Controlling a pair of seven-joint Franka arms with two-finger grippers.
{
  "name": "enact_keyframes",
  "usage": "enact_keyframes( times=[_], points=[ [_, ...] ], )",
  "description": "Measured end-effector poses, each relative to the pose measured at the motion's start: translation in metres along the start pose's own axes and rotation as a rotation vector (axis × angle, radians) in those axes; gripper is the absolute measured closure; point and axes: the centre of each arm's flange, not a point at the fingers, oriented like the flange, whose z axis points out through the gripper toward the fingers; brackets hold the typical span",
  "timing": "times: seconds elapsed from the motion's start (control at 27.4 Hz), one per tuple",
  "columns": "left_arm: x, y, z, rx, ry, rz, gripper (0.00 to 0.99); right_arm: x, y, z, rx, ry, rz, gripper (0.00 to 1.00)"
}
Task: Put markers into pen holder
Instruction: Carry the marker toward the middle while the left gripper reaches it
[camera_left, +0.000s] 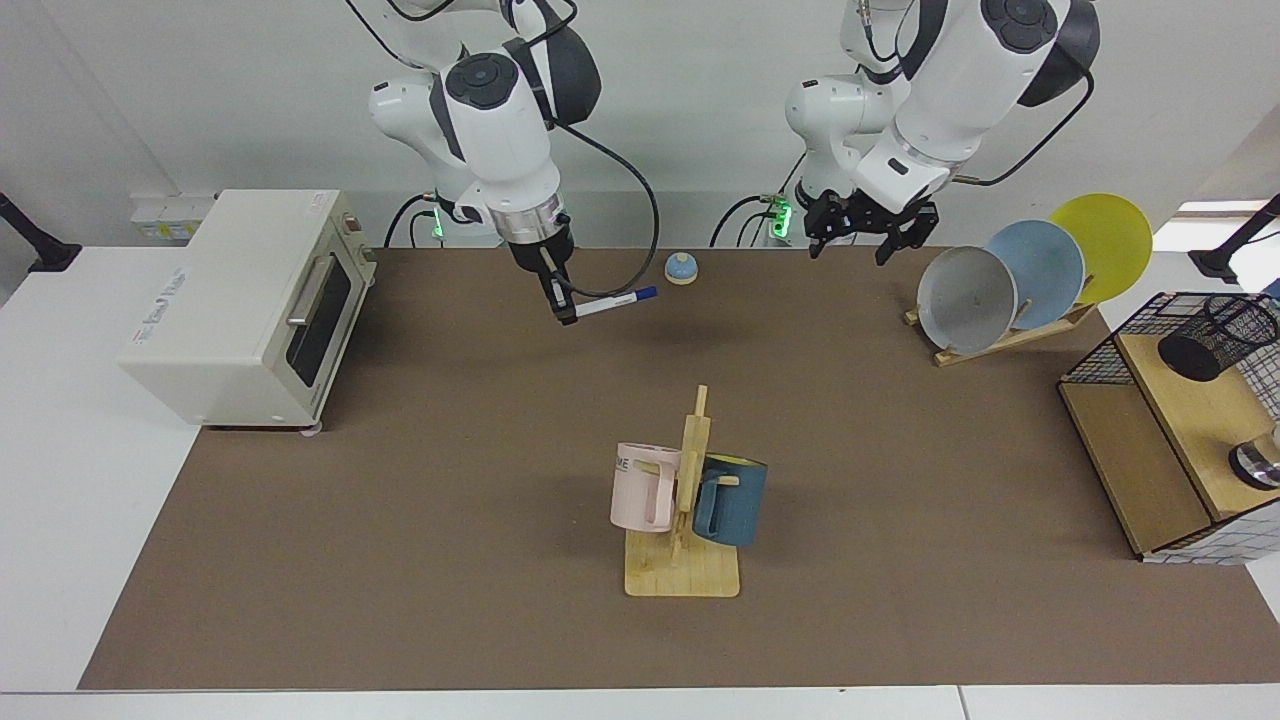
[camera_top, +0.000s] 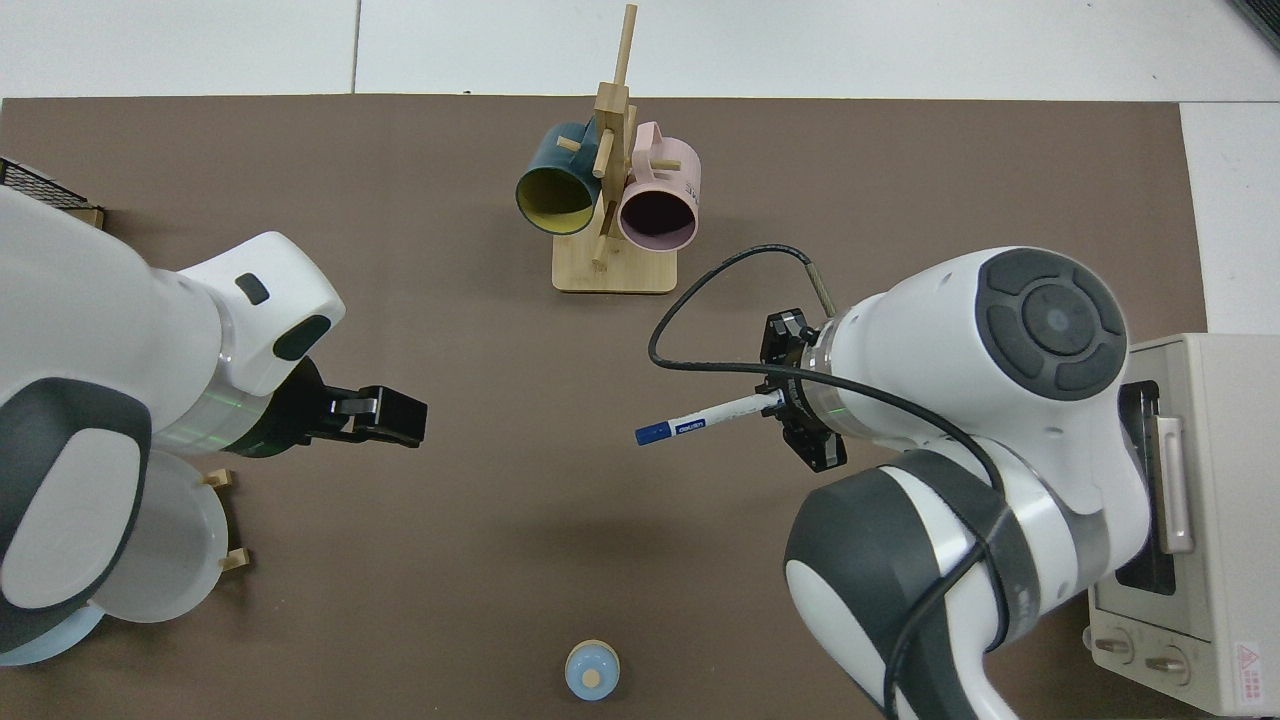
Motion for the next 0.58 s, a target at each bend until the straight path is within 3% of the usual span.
enact_keyframes(
  times=[0.29, 0.58],
  points=[
    [-0.006, 0.033, 0.004, -0.025, 0.003, 0.115, 0.000, -0.024, 0.003, -0.005, 0.009, -0.015, -0.003, 0.82],
    [-0.008, 0.036, 0.006, -0.030, -0.005, 0.375, 0.000, -0.027, 0.003, -0.005, 0.007, -0.022, -0.003, 0.82]
  ],
)
